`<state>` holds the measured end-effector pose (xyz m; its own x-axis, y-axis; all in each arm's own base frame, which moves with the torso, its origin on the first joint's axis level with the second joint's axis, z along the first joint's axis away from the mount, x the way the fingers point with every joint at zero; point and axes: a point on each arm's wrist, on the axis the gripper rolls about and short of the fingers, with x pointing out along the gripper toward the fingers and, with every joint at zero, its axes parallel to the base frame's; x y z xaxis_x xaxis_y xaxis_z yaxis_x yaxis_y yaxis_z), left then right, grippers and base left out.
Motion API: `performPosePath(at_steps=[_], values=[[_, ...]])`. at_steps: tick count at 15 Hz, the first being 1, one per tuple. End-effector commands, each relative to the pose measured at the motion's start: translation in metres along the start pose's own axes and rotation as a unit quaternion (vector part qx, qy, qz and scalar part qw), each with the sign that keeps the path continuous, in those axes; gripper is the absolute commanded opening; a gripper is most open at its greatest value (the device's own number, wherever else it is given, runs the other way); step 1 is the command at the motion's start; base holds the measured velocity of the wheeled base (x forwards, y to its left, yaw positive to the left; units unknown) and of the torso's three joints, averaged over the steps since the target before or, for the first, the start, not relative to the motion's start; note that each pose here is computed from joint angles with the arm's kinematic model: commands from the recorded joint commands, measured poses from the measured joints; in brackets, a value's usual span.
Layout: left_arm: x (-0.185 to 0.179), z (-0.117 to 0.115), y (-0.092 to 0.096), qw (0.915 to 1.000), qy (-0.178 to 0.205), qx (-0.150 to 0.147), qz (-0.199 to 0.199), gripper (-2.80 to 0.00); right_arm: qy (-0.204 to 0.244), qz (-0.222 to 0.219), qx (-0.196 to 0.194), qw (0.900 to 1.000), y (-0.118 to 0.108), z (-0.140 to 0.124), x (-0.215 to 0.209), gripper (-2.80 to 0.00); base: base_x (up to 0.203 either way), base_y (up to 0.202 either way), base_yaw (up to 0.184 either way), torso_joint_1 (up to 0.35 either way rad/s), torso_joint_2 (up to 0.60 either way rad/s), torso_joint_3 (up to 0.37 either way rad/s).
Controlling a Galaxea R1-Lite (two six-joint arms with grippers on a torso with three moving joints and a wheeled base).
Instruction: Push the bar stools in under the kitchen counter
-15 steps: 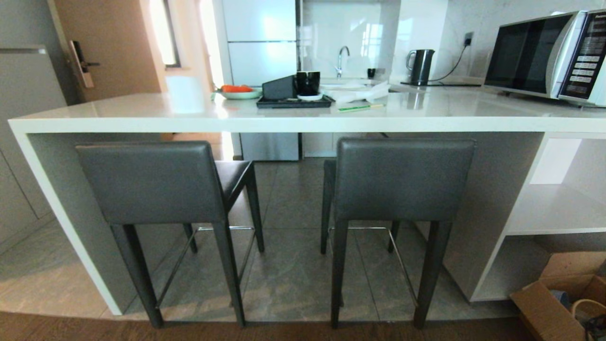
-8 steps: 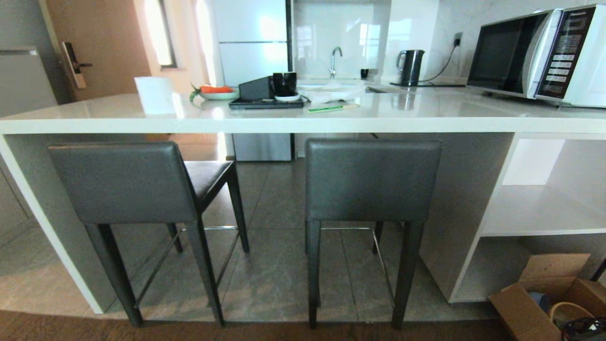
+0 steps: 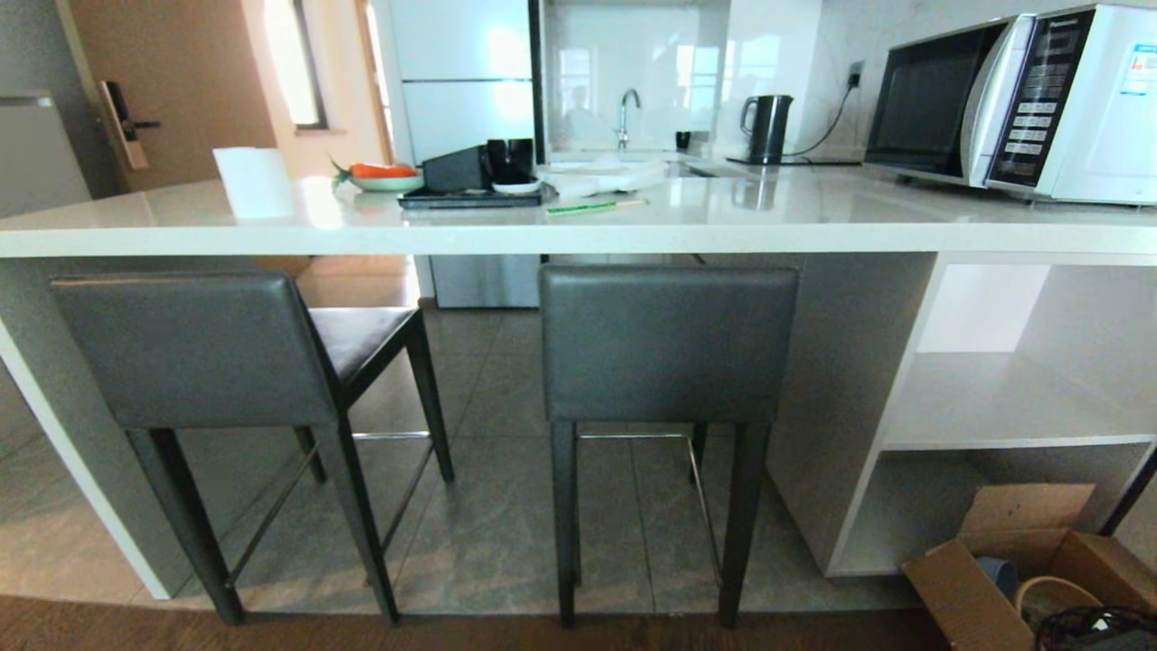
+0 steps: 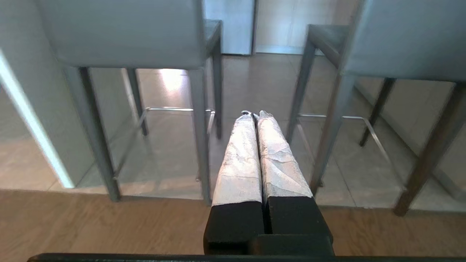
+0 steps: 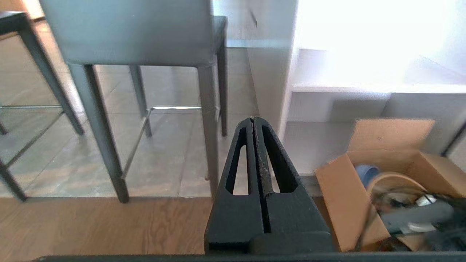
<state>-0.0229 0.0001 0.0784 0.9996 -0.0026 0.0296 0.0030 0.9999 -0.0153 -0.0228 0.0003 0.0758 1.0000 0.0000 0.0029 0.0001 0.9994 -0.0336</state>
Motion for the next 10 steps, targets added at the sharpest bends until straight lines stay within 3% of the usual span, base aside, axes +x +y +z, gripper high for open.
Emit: performPosePath(at_steps=[1, 10], values=[[0.0007, -0.0025, 0.0000, 1.0000, 0.005, 0.000, 0.001, -2.80, 0.004, 0.001, 0.002, 1.000, 0.0001, -0.0023, 0.0008, -2.80, 0.000, 0.000, 0.000, 0.000, 0.00, 0.000], [0.0007, -0.0025, 0.0000, 1.0000, 0.005, 0.000, 0.001, -2.80, 0.004, 0.000, 0.007, 1.000, 0.0000, -0.0022, 0.0008, -2.80, 0.000, 0.000, 0.000, 0.000, 0.00, 0.000]])
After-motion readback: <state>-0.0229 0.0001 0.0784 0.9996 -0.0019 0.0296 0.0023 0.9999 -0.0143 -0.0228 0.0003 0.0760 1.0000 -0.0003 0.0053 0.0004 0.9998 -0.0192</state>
